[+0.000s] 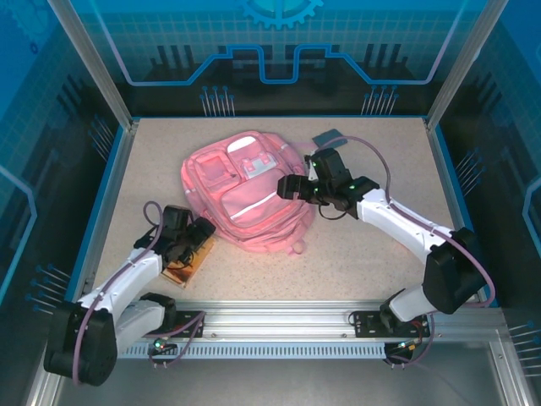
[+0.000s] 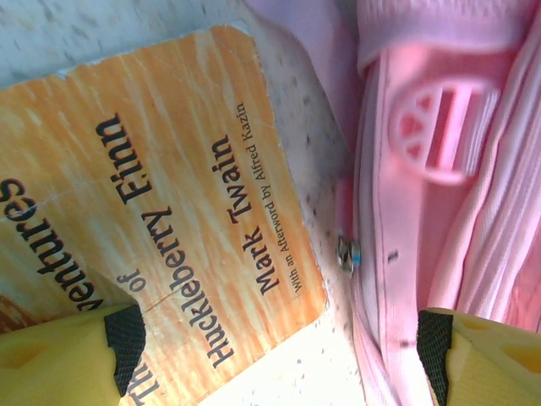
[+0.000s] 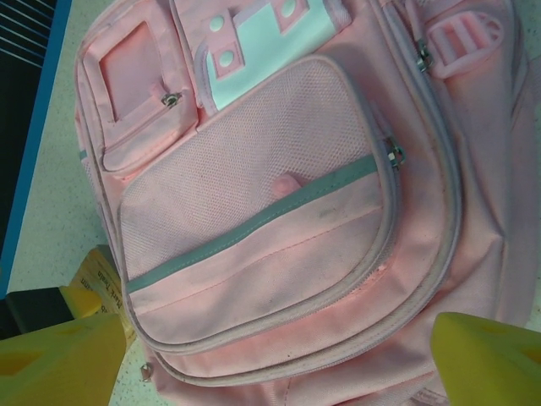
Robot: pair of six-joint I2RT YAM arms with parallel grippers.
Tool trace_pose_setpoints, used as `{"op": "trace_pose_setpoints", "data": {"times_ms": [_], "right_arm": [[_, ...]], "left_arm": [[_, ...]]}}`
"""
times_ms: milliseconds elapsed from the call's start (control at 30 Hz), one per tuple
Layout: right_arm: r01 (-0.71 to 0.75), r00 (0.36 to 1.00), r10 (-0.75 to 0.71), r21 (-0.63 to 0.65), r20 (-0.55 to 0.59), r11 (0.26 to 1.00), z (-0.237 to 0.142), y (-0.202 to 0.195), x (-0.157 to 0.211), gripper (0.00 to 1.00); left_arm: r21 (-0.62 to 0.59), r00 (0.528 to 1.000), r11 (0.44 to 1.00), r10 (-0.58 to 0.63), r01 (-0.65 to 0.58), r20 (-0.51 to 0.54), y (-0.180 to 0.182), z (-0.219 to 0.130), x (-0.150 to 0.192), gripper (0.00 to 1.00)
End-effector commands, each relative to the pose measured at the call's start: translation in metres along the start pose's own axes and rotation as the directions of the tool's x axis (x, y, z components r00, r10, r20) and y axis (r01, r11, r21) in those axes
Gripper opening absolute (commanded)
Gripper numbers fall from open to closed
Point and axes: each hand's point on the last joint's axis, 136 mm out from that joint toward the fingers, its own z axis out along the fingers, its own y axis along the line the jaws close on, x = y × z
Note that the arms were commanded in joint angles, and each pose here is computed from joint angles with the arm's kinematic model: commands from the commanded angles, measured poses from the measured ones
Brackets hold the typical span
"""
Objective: Pack the student bag
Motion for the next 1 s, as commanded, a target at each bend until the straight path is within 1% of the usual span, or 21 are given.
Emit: {"op": "trace_pose_setpoints", "data": {"times_ms": [0, 100, 167, 300, 400, 467, 600, 700, 800, 967], "right_arm": [[0.047, 0.999, -0.047, -0.023, -0.003, 0.999, 0.002, 0.021, -0.003, 0.93], [0.115, 0.993, -0.115, -0.018, -0.023, 0.993, 0.005, 0.036, -0.001, 0.91], [0.156, 0.987, -0.157, -0.028, -0.04, 0.987, 0.009, 0.047, 0.002, 0.9], [0.233, 0.966, -0.238, -0.059, -0.098, 0.971, 0.023, 0.075, 0.016, 0.84], [0.296, 0.935, -0.311, -0.11, -0.172, 0.949, 0.041, 0.1, 0.039, 0.78], [0.333, 0.911, -0.355, -0.137, -0.208, 0.933, 0.053, 0.115, 0.053, 0.73], [0.382, 0.867, -0.421, -0.187, -0.267, 0.905, 0.078, 0.144, 0.081, 0.61], [0.423, 0.83, -0.48, -0.24, -0.285, 0.874, 0.092, 0.167, 0.099, 0.51], [0.464, 0.786, -0.529, -0.26, -0.32, 0.847, 0.108, 0.182, 0.119, 0.42], [0.483, 0.738, -0.554, -0.271, -0.386, 0.832, 0.135, 0.19, 0.152, 0.38]], "left_arm": [[-0.134, 0.99, 0.991, -0.004, -0.015, -0.141, 0.026, -0.011, 0.029, 0.88], [-0.151, 0.991, 0.981, 0.107, -0.119, -0.086, 0.009, -0.034, 0.005, 0.9], [-0.172, 0.991, 0.976, 0.121, -0.129, -0.057, 0.009, -0.043, -0.01, 0.9], [-0.173, 0.997, 0.983, 0.051, -0.059, -0.051, 0.021, -0.049, -0.027, 0.87], [-0.169, 0.999, 0.986, -0.003, -0.006, -0.052, 0.03, -0.053, -0.029, 0.85], [-0.193, 0.998, 0.981, -0.031, 0.02, -0.05, 0.038, -0.055, -0.027, 0.83], [-0.191, 0.992, 0.976, -0.114, 0.101, -0.056, 0.05, -0.049, -0.013, 0.75], [-0.186, 0.983, 0.969, -0.177, 0.164, -0.055, 0.06, -0.041, -0.004, 0.68], [-0.199, 0.981, 0.963, -0.192, 0.182, -0.032, 0.068, -0.036, -0.003, 0.62], [-0.244, 0.982, 0.954, -0.188, 0.175, -0.032, 0.079, -0.03, -0.001, 0.49]]}}
